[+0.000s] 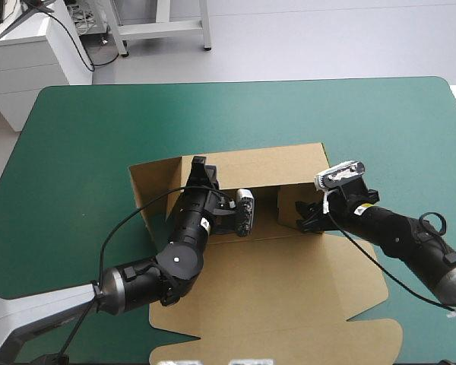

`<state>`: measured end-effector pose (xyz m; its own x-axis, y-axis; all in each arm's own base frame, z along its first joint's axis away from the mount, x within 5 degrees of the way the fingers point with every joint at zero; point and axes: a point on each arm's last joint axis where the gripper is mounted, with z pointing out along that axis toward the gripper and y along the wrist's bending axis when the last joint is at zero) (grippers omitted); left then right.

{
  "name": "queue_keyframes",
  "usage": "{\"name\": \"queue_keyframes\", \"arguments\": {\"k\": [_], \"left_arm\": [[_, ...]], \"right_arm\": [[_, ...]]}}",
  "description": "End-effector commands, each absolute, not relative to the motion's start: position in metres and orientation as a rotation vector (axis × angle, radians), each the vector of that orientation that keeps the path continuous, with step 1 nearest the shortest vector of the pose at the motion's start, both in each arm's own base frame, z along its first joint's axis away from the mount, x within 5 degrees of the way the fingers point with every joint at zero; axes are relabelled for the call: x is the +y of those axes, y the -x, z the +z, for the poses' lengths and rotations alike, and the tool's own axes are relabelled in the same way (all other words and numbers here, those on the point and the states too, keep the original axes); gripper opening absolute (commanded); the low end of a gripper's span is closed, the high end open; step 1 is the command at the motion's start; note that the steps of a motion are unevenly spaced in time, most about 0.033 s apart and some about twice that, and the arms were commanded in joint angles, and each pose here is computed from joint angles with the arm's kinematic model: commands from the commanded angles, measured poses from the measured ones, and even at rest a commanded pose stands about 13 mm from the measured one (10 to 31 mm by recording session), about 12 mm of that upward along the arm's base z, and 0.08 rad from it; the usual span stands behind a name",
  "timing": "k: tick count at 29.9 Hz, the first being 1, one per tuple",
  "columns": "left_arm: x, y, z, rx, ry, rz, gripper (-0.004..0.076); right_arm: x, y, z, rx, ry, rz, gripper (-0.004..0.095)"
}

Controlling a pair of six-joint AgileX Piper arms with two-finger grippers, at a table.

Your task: Fold the box

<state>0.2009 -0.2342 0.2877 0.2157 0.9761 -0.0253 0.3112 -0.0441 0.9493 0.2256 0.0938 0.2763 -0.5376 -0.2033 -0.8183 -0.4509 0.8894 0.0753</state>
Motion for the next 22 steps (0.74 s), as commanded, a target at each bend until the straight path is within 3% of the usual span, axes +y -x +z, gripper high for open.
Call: {"name": "queue_keyframes", "arguments": {"k": [1, 5, 18, 20, 22], "left_arm": [[-0.2422, -0.1946, 0.2959, 1.212, -1.549, 0.778, -0.0008], [-0.2423, -0.1946, 0.2962, 1.207, -1.549, 0.781, -0.0008], [-0.2454, -0.1948, 0.3003, 1.111, -1.564, 0.817, 0.0004], [-0.2465, -0.1943, 0.2999, 1.105, -1.571, 0.804, 0.0056], [-0.2474, -0.1938, 0.2996, 1.099, -1.578, 0.792, 0.0164]], "right_arm": [[0.0937, -0.2254, 0.2841, 2.064, 0.408, 0.335, 0.0383], [0.0918, -0.2277, 0.2857, 2.021, 0.408, 0.296, 0.0006], [0.0898, -0.2307, 0.2898, 1.973, 0.378, 0.270, -0.0013], [0.0897, -0.2308, 0.2899, 1.971, 0.377, 0.270, -0.0013], [0.0893, -0.2314, 0.2907, 1.962, 0.377, 0.261, -0.0013]]}}
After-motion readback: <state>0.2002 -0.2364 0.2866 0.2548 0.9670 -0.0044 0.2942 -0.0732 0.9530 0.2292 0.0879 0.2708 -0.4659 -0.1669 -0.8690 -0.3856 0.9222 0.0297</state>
